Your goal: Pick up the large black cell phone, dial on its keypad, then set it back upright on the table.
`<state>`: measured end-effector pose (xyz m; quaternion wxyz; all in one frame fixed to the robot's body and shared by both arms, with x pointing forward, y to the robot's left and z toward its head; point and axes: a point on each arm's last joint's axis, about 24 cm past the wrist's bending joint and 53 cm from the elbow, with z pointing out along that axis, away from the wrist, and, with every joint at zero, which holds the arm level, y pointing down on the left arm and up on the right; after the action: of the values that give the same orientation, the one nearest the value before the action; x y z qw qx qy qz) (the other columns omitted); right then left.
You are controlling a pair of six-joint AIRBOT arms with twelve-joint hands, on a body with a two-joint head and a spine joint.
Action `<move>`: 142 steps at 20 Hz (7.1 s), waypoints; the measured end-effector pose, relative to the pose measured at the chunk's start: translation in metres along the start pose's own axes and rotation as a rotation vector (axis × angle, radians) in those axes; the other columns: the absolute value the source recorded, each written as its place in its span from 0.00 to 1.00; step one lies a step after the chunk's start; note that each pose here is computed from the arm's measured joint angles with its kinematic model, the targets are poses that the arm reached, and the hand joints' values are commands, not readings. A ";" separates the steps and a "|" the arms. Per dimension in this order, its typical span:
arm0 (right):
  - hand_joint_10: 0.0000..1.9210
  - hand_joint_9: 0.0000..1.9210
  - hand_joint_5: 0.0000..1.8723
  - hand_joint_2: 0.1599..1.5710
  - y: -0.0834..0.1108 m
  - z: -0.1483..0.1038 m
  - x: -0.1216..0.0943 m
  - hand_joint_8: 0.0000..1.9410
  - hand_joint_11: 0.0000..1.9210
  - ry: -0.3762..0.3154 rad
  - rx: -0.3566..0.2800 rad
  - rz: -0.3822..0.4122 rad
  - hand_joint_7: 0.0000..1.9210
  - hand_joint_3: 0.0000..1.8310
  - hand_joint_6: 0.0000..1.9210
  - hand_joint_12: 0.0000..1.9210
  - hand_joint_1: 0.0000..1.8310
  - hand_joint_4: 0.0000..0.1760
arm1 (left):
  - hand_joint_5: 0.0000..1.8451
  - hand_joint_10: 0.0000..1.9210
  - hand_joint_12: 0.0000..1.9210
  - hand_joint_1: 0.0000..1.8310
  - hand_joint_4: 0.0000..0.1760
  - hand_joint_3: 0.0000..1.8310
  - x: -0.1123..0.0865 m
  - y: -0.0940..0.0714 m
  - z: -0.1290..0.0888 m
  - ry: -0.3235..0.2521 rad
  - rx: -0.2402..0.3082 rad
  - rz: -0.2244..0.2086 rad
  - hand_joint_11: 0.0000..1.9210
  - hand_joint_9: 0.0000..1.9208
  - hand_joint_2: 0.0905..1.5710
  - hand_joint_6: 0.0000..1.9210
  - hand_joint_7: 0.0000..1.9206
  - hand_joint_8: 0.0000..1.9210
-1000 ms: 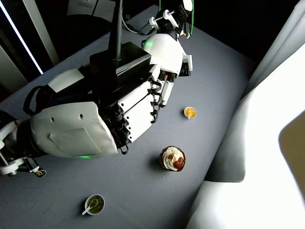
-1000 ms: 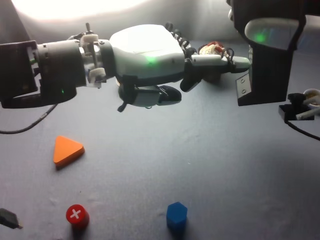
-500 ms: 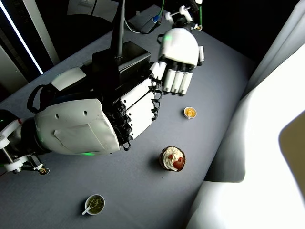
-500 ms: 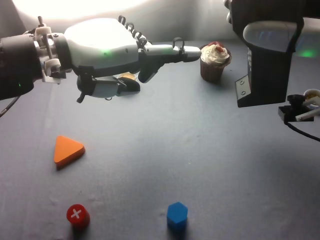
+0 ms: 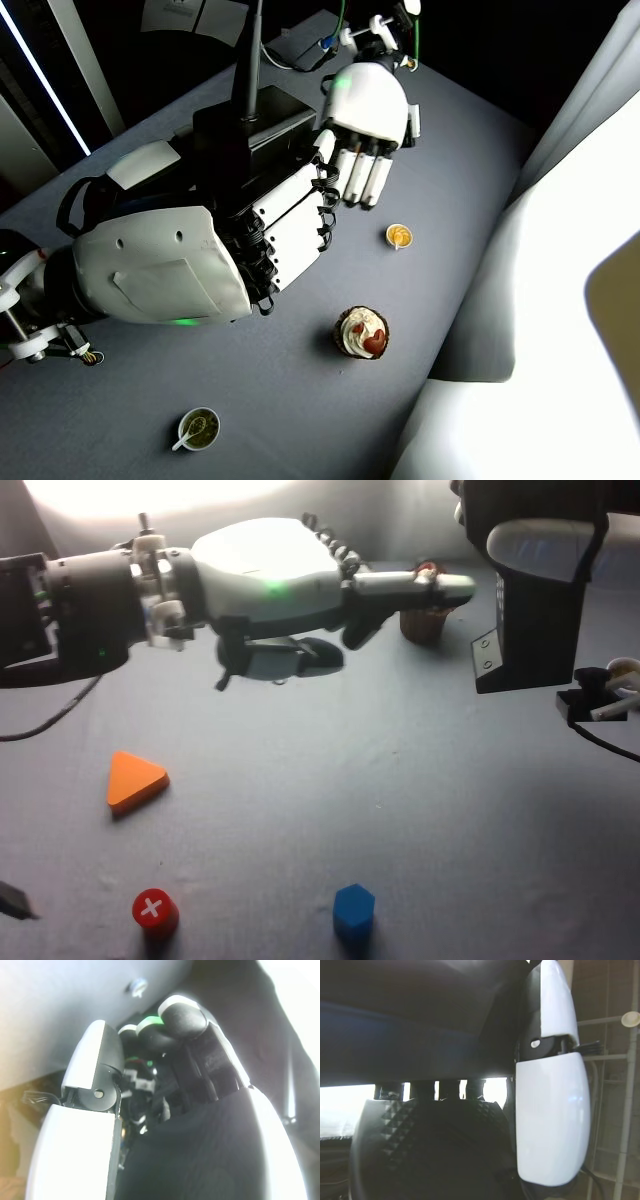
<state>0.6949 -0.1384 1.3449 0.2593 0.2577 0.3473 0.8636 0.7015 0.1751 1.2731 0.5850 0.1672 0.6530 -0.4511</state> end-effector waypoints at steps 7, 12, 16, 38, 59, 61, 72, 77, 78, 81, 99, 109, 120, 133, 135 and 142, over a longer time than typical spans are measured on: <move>0.64 0.45 0.55 0.68 0.005 -0.001 -0.008 0.55 0.40 -0.033 -0.016 -0.001 0.47 0.00 0.35 0.87 0.81 0.00 | 0.00 1.00 1.00 0.71 0.86 0.00 0.022 -0.019 0.021 0.034 0.022 -0.019 0.33 0.35 0.81 0.00 0.34 0.82; 0.65 0.44 0.54 0.69 0.011 0.001 -0.008 0.58 0.40 -0.039 -0.065 -0.001 0.45 0.00 0.35 0.88 0.81 0.00 | 0.00 1.00 1.00 0.71 0.77 0.00 0.008 -0.014 -0.009 0.050 0.027 -0.123 0.33 0.35 0.80 0.00 0.34 0.82; 0.65 0.45 0.53 0.69 0.021 -0.005 -0.013 0.58 0.41 -0.062 -0.154 0.009 0.44 0.00 0.37 0.87 0.81 0.00 | 0.00 1.00 1.00 0.71 0.71 0.00 -0.008 -0.003 -0.051 0.094 0.035 -0.290 0.33 0.34 0.81 0.00 0.33 0.84; 0.68 0.42 0.54 0.69 -0.012 -0.049 -0.042 0.63 0.42 -0.173 -0.222 0.043 0.42 0.00 0.34 0.84 0.81 0.00 | 0.13 0.00 0.21 0.00 0.32 0.00 0.041 -0.074 -0.082 0.421 0.268 -0.500 0.00 0.07 0.72 0.00 0.07 0.00; 0.75 0.45 0.46 0.72 -0.048 -0.038 -0.021 0.64 0.44 -0.169 -0.234 0.131 0.42 0.00 0.50 0.66 0.74 0.00 | 0.08 0.00 0.11 0.00 0.17 0.00 0.006 0.056 -0.054 0.006 -0.269 -1.286 0.00 0.06 0.70 0.00 0.08 0.00; 0.75 0.44 0.46 0.72 -0.054 -0.037 -0.022 0.66 0.46 -0.176 -0.230 0.136 0.41 0.00 0.51 0.65 0.74 0.00 | 0.09 0.01 0.12 0.00 0.15 0.00 0.006 0.074 -0.064 -0.025 -0.333 -1.339 0.00 0.07 0.70 0.00 0.09 0.01; 0.76 0.43 0.43 0.73 -0.062 -0.035 -0.025 0.67 0.45 -0.168 -0.230 0.121 0.42 0.00 0.53 0.65 0.74 0.00 | 0.08 0.00 0.09 0.00 0.16 0.00 -0.016 0.129 -0.110 -0.138 -0.460 -1.293 0.00 0.06 0.71 0.00 0.08 0.00; 0.74 0.45 0.45 0.71 -0.071 -0.039 -0.024 0.62 0.47 -0.168 -0.206 0.125 0.42 0.00 0.51 0.67 0.75 0.00 | 0.08 0.00 0.11 0.00 0.19 0.00 -0.025 0.141 -0.121 -0.175 -0.482 -1.290 0.00 0.06 0.71 0.00 0.08 0.00; 0.75 0.45 0.45 0.72 -0.071 -0.039 -0.024 0.61 0.47 -0.171 -0.207 0.126 0.42 0.00 0.52 0.66 0.74 0.00 | 0.08 0.00 0.12 0.00 0.18 0.00 -0.022 0.141 -0.121 -0.165 -0.486 -1.284 0.00 0.06 0.71 0.00 0.08 0.00; 0.74 0.45 0.43 0.72 -0.071 -0.041 -0.029 0.65 0.46 -0.190 -0.217 0.130 0.42 0.00 0.52 0.64 0.74 0.00 | 0.08 0.00 0.09 0.00 0.17 0.00 -0.022 0.140 -0.120 -0.166 -0.479 -1.295 0.00 0.06 0.71 0.00 0.08 0.00; 0.71 0.41 0.46 0.72 -0.080 -0.053 -0.040 0.62 0.43 -0.246 -0.231 0.141 0.38 0.00 0.50 0.86 0.80 0.00 | 0.07 0.00 0.07 0.00 0.17 0.00 -0.009 0.142 -0.115 -0.166 -0.496 -1.311 0.00 0.05 0.70 0.00 0.07 0.00; 0.75 0.43 0.46 0.71 -0.083 -0.062 -0.041 0.64 0.43 -0.262 -0.240 0.150 0.43 0.00 0.48 0.72 0.75 0.00 | 0.08 0.00 0.09 0.00 0.16 0.00 -0.013 0.142 -0.106 -0.185 -0.463 -1.285 0.00 0.05 0.70 0.00 0.08 0.00; 0.73 0.44 0.45 0.72 -0.084 -0.066 -0.042 0.65 0.42 -0.270 -0.252 0.160 0.41 0.00 0.51 0.73 0.76 0.00 | 0.08 0.00 0.14 0.00 0.18 0.00 -0.019 0.133 -0.094 -0.107 -0.394 -1.077 0.00 0.06 0.70 0.00 0.08 0.00; 0.34 0.46 0.38 0.74 -0.084 -0.069 -0.042 0.62 0.37 -0.268 -0.264 0.161 0.46 0.00 0.68 0.61 0.65 0.00 | 0.08 0.00 0.12 0.00 0.20 0.00 -0.036 0.128 -0.103 -0.094 -0.379 -1.038 0.00 0.07 0.70 0.00 0.09 0.00; 0.26 0.46 0.38 0.75 -0.084 -0.069 -0.042 0.65 0.34 -0.267 -0.264 0.162 0.44 0.00 0.70 0.64 0.63 0.01 | 0.09 0.00 0.11 0.00 0.21 0.00 -0.043 0.132 -0.110 -0.118 -0.385 -1.036 0.00 0.07 0.71 0.00 0.09 0.00; 0.14 0.41 0.44 0.67 -0.083 -0.069 -0.042 0.00 0.26 -0.266 -0.266 0.162 0.43 0.00 0.01 0.61 0.61 0.00 | 0.09 0.00 0.14 0.00 0.21 0.00 -0.043 0.132 -0.111 -0.117 -0.386 -1.035 0.00 0.07 0.70 0.00 0.10 0.00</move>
<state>0.7052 -0.1450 1.2299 0.2644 0.3600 0.1710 0.8782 0.7437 0.3463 1.2507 0.3425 -0.3110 0.6872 -0.5601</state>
